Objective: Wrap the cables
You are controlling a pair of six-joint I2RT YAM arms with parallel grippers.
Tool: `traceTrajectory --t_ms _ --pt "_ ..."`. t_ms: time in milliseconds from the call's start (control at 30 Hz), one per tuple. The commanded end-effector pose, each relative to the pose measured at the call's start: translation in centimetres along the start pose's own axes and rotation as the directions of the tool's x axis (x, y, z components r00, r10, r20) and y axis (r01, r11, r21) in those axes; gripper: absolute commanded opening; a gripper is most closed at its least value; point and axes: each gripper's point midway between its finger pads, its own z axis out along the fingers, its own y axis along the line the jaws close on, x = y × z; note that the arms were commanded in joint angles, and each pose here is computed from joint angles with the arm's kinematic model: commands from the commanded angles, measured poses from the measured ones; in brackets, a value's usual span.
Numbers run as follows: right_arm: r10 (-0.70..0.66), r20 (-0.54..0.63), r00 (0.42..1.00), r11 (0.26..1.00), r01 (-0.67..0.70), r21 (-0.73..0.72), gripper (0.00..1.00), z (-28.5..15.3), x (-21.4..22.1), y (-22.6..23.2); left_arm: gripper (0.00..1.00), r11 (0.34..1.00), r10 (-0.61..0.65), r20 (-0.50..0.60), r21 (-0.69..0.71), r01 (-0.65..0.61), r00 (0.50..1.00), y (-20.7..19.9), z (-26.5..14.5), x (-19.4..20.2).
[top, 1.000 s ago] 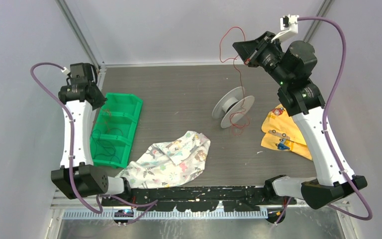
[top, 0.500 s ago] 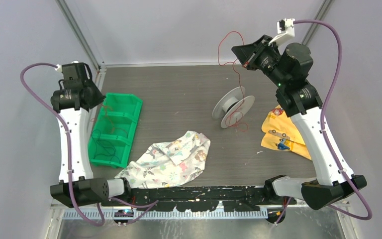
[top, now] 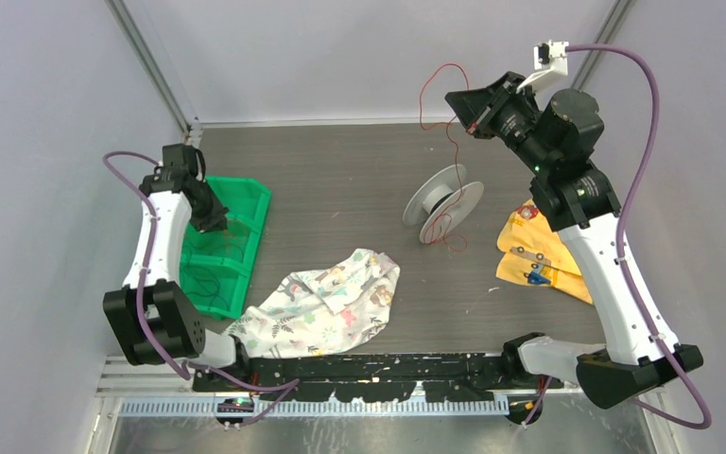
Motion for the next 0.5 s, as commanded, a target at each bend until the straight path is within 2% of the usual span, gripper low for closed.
traceTrajectory --t_ms 0,233,400,467 --pt "-0.026 0.049 0.998 1.000 0.026 -0.007 0.01 -1.1 -1.3 0.6 0.01 0.997 -0.025 0.100 -0.070 0.032 0.995 1.1 0.4 -2.3" --pt "-0.019 0.038 0.999 1.000 0.019 -0.001 0.01 -1.0 -0.9 0.4 0.01 0.939 -0.038 0.183 -0.331 0.098 0.982 5.8 0.4 -3.3" --pt "-0.015 0.032 0.999 1.000 0.015 -0.007 0.00 -0.9 -0.8 0.5 0.01 0.914 -0.034 0.199 -0.391 0.111 0.979 7.0 2.0 -3.7" --pt "-0.016 0.031 0.999 1.000 0.016 -0.003 0.01 -1.0 -0.8 0.4 0.09 0.909 -0.028 0.179 -0.405 0.100 0.983 7.2 2.6 -3.8"
